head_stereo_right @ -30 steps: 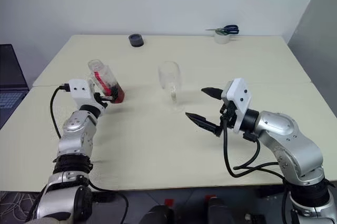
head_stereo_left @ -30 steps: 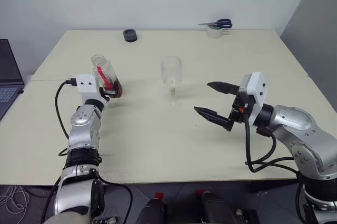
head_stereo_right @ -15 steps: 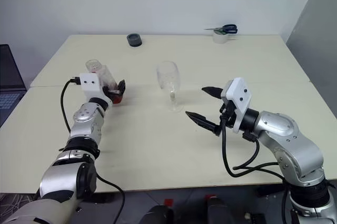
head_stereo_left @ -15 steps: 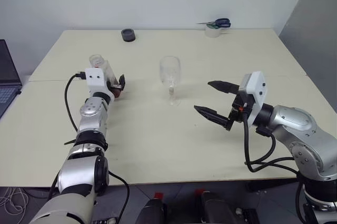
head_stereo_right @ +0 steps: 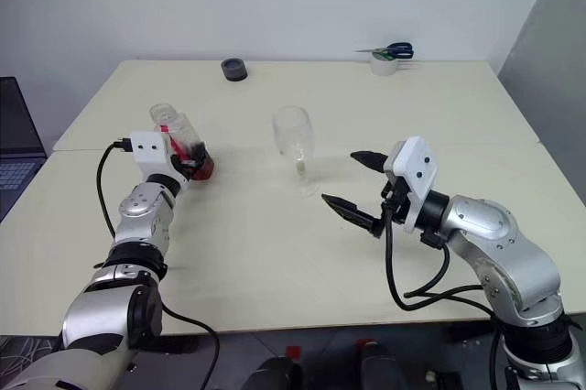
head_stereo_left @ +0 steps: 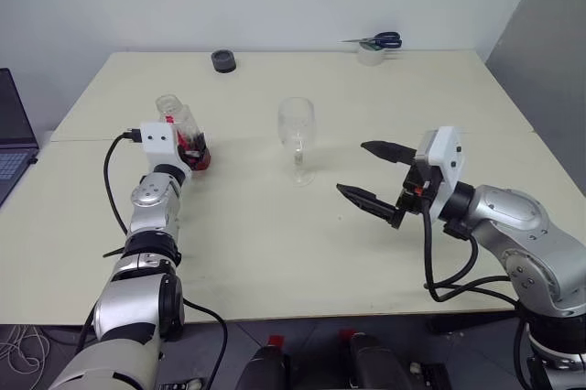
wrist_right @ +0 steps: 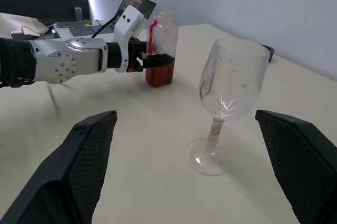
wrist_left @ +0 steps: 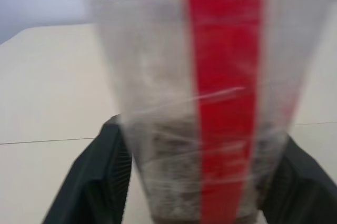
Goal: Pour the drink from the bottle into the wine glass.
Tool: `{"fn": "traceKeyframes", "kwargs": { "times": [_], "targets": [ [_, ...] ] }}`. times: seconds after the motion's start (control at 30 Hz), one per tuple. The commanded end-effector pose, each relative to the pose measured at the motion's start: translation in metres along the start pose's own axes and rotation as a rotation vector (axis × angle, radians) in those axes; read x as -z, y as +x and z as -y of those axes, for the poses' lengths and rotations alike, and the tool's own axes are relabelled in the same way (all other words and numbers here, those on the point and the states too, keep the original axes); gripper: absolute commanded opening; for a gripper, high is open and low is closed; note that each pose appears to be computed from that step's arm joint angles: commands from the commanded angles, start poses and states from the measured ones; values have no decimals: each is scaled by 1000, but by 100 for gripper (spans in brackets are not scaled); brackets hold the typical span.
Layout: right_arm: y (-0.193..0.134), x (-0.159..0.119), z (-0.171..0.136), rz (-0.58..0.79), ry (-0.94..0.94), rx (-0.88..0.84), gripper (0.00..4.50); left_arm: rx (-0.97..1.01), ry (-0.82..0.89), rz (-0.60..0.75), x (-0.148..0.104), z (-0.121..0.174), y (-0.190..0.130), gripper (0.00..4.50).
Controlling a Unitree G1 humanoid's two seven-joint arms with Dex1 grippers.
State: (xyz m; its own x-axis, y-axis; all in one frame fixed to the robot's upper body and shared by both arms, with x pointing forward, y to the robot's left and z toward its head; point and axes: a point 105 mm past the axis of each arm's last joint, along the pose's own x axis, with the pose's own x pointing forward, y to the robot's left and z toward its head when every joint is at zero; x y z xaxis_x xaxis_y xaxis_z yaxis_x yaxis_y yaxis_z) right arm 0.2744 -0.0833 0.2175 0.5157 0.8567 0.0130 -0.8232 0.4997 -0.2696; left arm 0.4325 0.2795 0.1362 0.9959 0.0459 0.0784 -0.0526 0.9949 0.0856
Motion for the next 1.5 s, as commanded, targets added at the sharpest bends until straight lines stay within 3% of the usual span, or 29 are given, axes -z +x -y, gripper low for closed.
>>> {"fn": "traceKeyframes", "kwargs": {
  "times": [0.03, 0.37, 0.5, 0.8, 1.0, 1.23, 1.5],
  "targets": [
    [0, -11, -1, 35, -44, -1, 450, -18, 21, 64, -19, -10, 1, 185],
    [1, -19, 6, 55, -40, 37, 450, 22, 60, 84, -29, -2, 5, 174],
    [5, -28, 18, 86, -54, 91, 450, 69, 59, 147, -55, 12, 13, 174],
    [12, -31, 37, 134, -75, 182, 450, 379, 471, 349, -132, 77, 20, 174],
    [18, -40, 47, 199, -49, 240, 450, 451, 574, 407, -159, 91, 21, 174],
    [24, -45, 47, 214, -55, 243, 450, 536, 791, 443, -168, 103, 16, 174],
    [31, -49, 43, 233, -50, 233, 450, 563, 1007, 428, -161, 101, 15, 174]
  ]
}}
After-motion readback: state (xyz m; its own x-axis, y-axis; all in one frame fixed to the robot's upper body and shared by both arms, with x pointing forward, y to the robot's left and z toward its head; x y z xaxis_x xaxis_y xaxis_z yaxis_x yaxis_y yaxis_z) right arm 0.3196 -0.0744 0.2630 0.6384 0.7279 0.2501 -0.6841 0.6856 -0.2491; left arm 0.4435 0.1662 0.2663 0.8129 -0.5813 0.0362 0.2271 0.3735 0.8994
